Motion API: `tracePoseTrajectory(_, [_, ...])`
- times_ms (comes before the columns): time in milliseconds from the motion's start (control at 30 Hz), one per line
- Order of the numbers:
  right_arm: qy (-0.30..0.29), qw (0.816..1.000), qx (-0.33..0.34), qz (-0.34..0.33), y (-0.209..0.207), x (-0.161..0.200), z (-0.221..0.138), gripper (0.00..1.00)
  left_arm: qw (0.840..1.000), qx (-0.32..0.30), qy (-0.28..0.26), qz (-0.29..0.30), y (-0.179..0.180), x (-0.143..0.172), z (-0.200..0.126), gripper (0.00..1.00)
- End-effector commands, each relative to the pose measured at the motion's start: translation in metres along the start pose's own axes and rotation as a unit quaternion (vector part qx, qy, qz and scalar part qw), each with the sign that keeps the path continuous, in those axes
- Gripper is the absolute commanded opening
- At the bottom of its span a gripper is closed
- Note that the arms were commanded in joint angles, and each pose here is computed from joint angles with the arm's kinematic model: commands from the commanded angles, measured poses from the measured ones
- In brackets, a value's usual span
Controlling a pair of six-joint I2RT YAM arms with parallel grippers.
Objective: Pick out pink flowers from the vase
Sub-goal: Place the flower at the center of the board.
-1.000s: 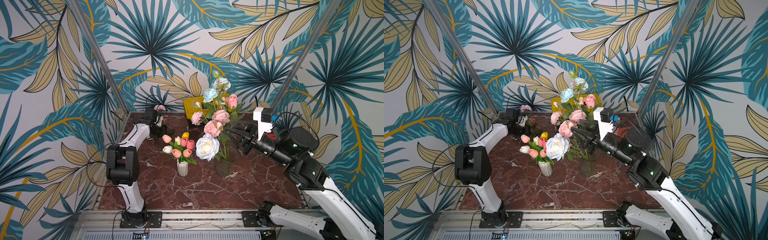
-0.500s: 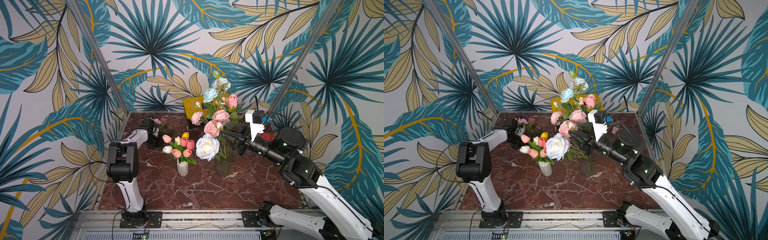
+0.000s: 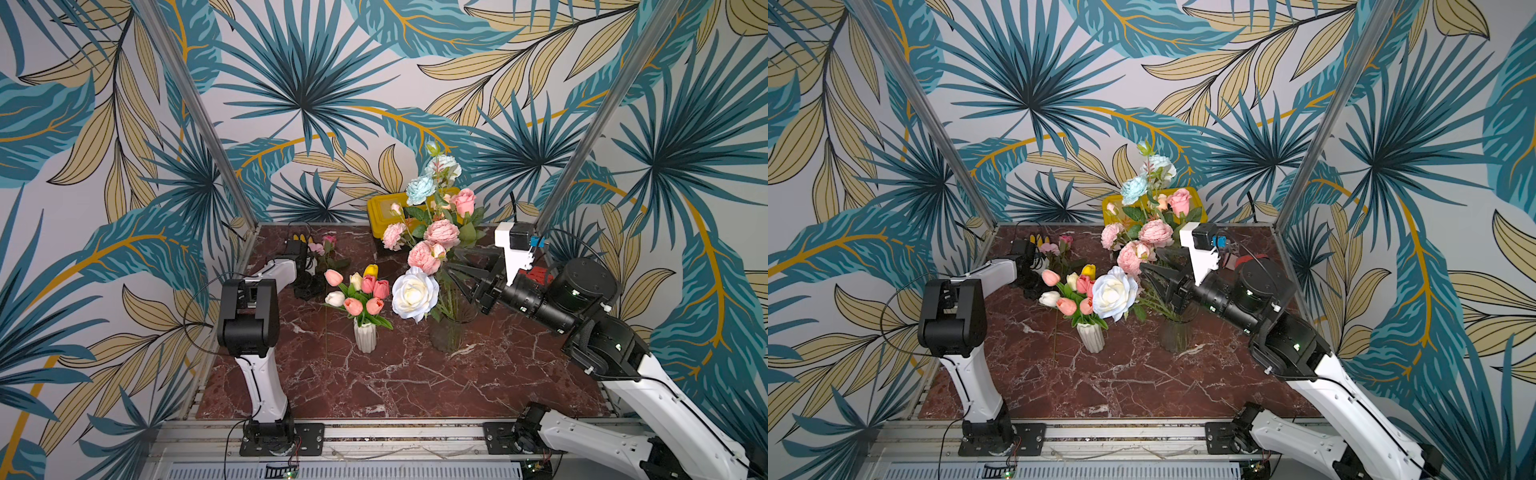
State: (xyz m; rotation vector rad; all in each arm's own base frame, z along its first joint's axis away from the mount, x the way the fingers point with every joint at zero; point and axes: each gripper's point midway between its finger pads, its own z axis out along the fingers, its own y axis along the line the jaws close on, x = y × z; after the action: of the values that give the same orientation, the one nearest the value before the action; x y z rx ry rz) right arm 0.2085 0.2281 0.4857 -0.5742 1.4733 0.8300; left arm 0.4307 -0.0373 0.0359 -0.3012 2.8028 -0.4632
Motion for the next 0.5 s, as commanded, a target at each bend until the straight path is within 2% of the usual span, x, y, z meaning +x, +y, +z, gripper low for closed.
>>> tracePoseTrajectory(0, [0.006,1.0,0.019,-0.001,-0.006,0.006,-0.005,0.53,0.999,0.008,-0.051,0.011,-0.013,-0.021,-0.033,0.25])
tracePoseTrajectory(100, [0.008,0.999,0.04,-0.003,-0.011,0.002,-0.013,0.54,0.997,0.006,-0.074,0.015,-0.02,-0.02,-0.053,0.31])
tracePoseTrajectory(233, [0.009,0.998,0.066,-0.008,-0.018,-0.002,-0.025,0.55,0.992,-0.005,-0.121,0.039,-0.034,-0.019,-0.091,0.32])
tracePoseTrajectory(333, [0.015,0.995,0.094,-0.009,-0.027,0.0,-0.032,0.55,0.986,-0.008,-0.156,0.064,-0.053,-0.013,-0.118,0.33])
tracePoseTrajectory(467, [0.037,0.99,0.134,-0.01,-0.039,0.005,-0.039,0.55,0.977,0.022,-0.189,0.097,-0.089,0.007,-0.15,0.33])
